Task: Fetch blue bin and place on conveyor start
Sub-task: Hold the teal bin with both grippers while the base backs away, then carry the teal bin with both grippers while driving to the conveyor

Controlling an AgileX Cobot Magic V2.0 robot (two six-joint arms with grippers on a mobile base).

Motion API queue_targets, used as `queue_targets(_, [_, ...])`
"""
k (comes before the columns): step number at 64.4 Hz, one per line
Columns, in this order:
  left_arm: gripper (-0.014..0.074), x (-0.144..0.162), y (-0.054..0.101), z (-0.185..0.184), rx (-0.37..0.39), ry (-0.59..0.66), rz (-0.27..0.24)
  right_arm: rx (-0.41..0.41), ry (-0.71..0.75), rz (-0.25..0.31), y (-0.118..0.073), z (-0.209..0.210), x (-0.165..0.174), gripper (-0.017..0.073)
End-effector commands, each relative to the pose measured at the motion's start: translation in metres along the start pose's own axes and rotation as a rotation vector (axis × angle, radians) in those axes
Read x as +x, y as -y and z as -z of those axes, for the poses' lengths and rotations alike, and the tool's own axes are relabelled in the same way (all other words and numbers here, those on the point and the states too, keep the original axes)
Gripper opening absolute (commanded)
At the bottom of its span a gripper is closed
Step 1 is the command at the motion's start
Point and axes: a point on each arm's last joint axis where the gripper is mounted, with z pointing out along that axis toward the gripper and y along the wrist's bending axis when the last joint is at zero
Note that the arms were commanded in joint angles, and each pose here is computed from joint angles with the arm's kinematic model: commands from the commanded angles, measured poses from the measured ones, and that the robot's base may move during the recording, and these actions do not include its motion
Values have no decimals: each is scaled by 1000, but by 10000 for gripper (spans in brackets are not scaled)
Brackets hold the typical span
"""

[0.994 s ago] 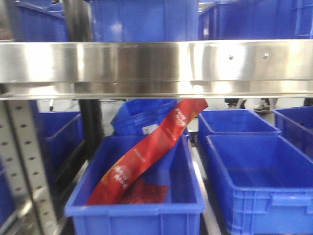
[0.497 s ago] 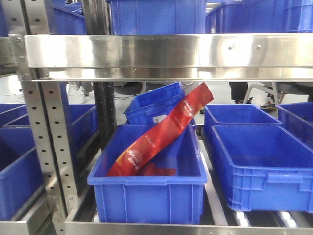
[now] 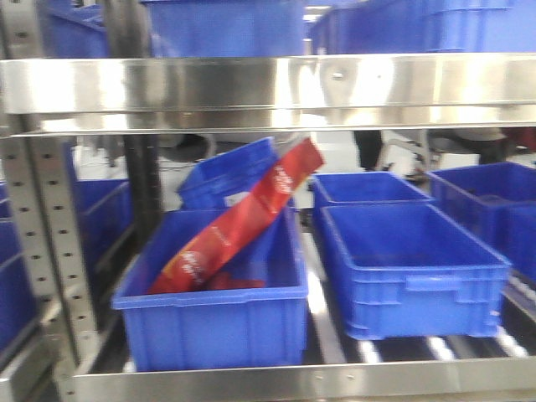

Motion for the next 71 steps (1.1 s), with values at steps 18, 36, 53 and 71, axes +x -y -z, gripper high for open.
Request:
queue_targets(18, [-111,-3,4,1,33,38,-10,-92,110,1,-10,9,-13,-154])
queue_targets(36, [-111,-3,4,1,33,38,-10,-92,110,1,-10,9,-13,-154])
queue_targets(53, [-111,-3,4,1,33,38,-10,-92,110,1,-10,9,-13,-154])
queue_targets(71, [-111,-3,4,1,33,38,-10,-92,110,1,-10,9,-13,-154])
